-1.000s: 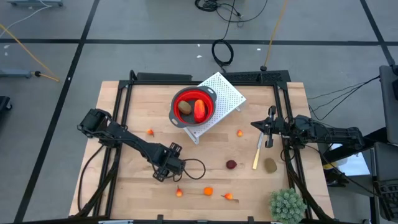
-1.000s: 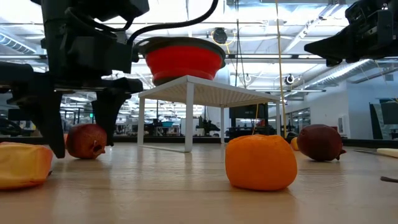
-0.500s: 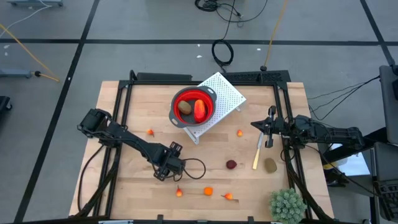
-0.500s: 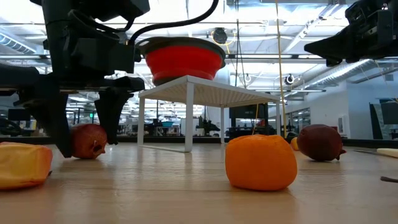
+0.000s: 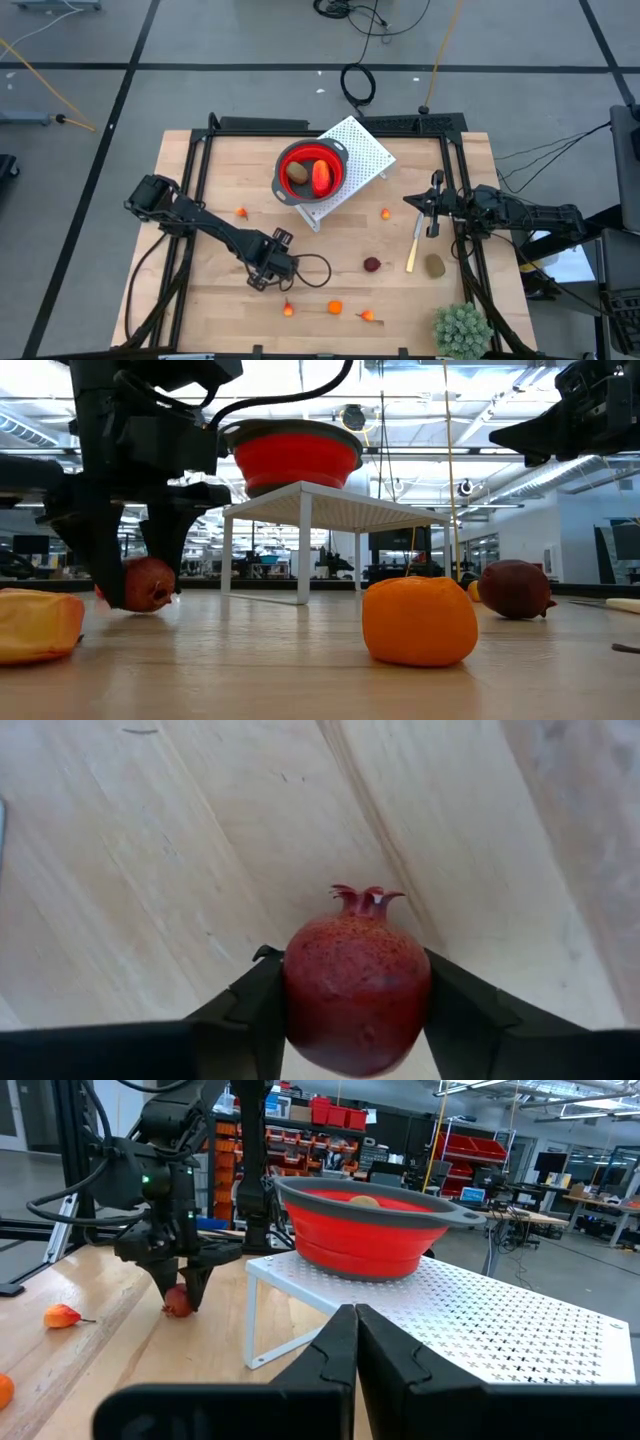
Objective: Pick & Place Fruit
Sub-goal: Put the left pomegranate into the red strainer bowl on the shelf
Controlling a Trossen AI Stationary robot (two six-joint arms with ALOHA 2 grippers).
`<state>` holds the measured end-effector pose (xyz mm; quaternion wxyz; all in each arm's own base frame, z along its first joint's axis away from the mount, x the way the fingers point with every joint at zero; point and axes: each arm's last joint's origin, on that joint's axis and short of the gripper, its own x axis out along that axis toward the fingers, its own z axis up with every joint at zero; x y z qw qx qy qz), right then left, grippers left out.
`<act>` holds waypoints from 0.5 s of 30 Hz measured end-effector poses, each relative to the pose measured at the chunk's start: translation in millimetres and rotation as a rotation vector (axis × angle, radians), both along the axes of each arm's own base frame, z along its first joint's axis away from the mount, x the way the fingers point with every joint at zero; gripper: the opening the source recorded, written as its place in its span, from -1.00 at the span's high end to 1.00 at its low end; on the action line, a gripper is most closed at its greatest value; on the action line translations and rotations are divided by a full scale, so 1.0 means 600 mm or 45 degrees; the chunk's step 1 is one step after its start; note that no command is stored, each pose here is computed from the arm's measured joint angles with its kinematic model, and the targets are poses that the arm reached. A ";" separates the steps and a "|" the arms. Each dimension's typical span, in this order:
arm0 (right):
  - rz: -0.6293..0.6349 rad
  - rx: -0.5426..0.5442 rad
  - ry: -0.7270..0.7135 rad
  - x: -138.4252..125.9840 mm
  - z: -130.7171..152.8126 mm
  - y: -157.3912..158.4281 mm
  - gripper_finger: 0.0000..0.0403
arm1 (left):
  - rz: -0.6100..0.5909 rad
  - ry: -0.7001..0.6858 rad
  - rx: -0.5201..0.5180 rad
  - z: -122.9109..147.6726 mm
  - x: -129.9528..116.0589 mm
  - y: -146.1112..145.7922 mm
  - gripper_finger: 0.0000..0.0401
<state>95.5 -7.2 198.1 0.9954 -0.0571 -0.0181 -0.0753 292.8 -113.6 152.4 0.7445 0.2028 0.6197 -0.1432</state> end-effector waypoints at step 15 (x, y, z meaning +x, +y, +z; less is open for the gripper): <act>0.000 0.000 0.000 0.000 0.000 0.000 1.00 | 0.342 -0.046 -0.200 0.114 0.044 -0.022 0.12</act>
